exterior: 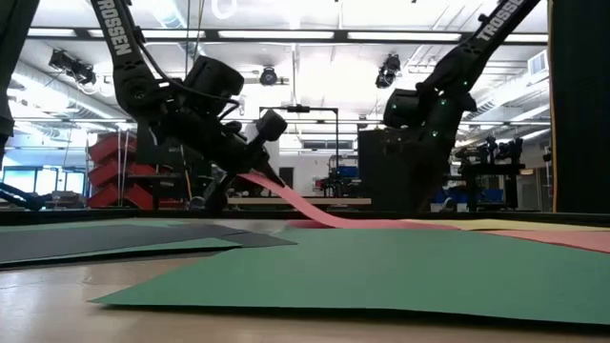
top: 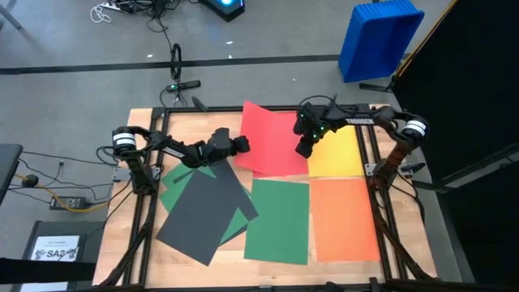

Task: Organize paper
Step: Stack the pink colored paper on top of the pink colored papers

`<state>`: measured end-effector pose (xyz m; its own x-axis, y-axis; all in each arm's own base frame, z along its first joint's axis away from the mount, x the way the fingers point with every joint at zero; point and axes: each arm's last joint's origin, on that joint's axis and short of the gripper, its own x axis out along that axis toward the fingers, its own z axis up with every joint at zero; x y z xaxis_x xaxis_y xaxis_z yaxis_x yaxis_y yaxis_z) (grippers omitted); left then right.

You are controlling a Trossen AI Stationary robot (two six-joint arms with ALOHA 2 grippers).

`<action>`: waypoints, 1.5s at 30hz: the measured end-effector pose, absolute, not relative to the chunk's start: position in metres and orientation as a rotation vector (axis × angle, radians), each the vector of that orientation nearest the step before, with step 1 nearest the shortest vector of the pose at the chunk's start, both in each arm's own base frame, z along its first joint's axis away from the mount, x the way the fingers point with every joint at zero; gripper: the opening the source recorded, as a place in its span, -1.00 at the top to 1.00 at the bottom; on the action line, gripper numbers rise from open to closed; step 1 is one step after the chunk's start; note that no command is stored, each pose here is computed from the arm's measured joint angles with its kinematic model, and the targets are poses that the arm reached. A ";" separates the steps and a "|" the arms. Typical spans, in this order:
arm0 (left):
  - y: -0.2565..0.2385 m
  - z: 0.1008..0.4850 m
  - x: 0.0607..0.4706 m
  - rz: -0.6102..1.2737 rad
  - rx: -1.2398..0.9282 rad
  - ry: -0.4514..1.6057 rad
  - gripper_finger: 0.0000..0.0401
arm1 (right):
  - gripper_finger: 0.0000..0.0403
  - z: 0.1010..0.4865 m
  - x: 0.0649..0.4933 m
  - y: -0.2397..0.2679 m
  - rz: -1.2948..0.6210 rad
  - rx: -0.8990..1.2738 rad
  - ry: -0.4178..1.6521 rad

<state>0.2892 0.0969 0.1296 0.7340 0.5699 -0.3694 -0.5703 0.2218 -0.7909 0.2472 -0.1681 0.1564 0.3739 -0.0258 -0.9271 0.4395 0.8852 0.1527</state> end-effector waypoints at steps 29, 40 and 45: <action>0.089 0.124 0.288 0.876 -1.069 0.025 1.00 | 1.00 0.133 0.288 -0.131 -0.221 0.430 1.209; 0.089 0.125 0.288 0.889 -1.053 0.017 1.00 | 1.00 0.159 0.295 -0.126 -0.194 0.424 1.126; 0.089 0.125 0.288 0.884 -1.045 0.015 1.00 | 1.00 0.182 0.288 -0.123 -0.184 0.384 1.073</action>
